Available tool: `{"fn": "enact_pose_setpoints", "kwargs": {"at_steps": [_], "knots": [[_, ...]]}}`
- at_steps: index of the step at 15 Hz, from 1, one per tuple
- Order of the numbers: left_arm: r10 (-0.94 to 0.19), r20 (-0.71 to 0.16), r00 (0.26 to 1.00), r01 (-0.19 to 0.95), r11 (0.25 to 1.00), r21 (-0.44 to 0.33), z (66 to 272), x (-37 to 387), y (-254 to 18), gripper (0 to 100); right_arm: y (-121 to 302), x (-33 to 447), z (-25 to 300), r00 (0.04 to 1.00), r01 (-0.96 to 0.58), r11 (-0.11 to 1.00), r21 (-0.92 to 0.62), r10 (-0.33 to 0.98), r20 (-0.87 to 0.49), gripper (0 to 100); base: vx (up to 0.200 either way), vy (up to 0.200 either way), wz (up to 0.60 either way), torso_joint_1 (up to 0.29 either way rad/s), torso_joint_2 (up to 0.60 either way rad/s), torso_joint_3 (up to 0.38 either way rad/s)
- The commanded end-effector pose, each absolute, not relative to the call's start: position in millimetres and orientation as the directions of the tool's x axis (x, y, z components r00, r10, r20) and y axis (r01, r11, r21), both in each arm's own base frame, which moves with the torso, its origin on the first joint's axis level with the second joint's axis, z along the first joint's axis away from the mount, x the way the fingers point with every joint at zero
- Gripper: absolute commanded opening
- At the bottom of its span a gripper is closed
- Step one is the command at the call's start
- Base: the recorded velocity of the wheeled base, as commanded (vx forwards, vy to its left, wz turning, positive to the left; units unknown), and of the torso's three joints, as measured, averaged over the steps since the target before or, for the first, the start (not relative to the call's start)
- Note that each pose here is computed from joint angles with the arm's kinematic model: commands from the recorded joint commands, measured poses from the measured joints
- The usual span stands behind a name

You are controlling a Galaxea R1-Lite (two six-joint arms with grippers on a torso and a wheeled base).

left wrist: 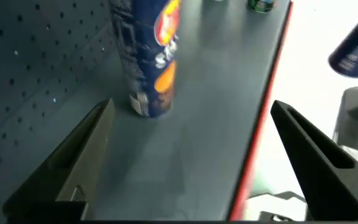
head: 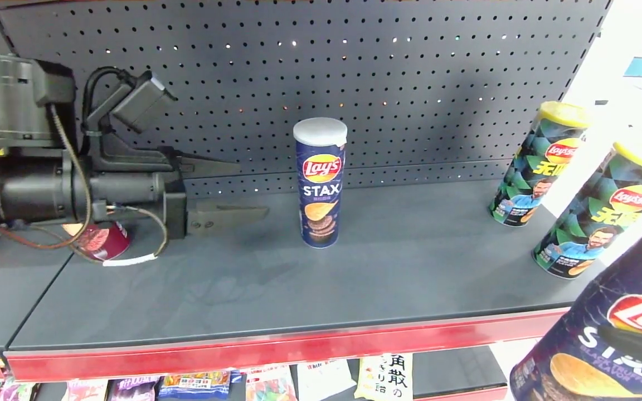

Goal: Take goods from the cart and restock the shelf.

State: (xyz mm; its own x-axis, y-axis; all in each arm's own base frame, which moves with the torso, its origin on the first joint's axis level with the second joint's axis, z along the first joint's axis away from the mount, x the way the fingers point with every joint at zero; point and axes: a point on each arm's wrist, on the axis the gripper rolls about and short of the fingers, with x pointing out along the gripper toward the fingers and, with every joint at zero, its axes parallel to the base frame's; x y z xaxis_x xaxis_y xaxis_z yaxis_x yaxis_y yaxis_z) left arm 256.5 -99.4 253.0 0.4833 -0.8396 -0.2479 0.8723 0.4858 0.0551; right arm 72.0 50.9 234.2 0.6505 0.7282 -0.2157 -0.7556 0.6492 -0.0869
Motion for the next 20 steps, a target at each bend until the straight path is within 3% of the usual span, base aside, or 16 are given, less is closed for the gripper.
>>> {"fn": "enact_pose_setpoints", "kwargs": {"at_steps": [1, 8, 15, 20], "knots": [[-0.842, -0.264, 0.470, 0.878, 0.476, 0.043, 243, 292, -116, 100, 51, 72, 234, 0.650, -0.756, 0.649, -0.085, 0.728, -0.218, 0, 0.000, 0.000, 0.00, 0.000, 0.00, 0.000], [-0.859, -0.247, 0.448, 0.892, 0.448, 0.060, 240, 333, -141, 100, 51, 73, 232, 0.654, -0.751, 0.655, -0.083, 0.722, -0.224, 0, 0.000, 0.000, 0.00, 0.000, 0.00, 0.000], [-0.883, -0.254, 0.395, 0.917, 0.395, 0.053, 231, 342, -171, 100, 50, 75, 232, 0.663, -0.742, 0.666, -0.077, 0.712, -0.230, 0, 0.000, 0.000, 0.00, 0.000, 0.00, 0.000], [-0.871, -0.255, 0.420, 0.906, 0.418, 0.064, 231, 349, -182, 100, 50, 75, 231, 0.663, -0.742, 0.666, -0.076, 0.712, -0.231, 0, 0.000, 0.000, 0.00, 0.000, 0.00, 0.000]]}}
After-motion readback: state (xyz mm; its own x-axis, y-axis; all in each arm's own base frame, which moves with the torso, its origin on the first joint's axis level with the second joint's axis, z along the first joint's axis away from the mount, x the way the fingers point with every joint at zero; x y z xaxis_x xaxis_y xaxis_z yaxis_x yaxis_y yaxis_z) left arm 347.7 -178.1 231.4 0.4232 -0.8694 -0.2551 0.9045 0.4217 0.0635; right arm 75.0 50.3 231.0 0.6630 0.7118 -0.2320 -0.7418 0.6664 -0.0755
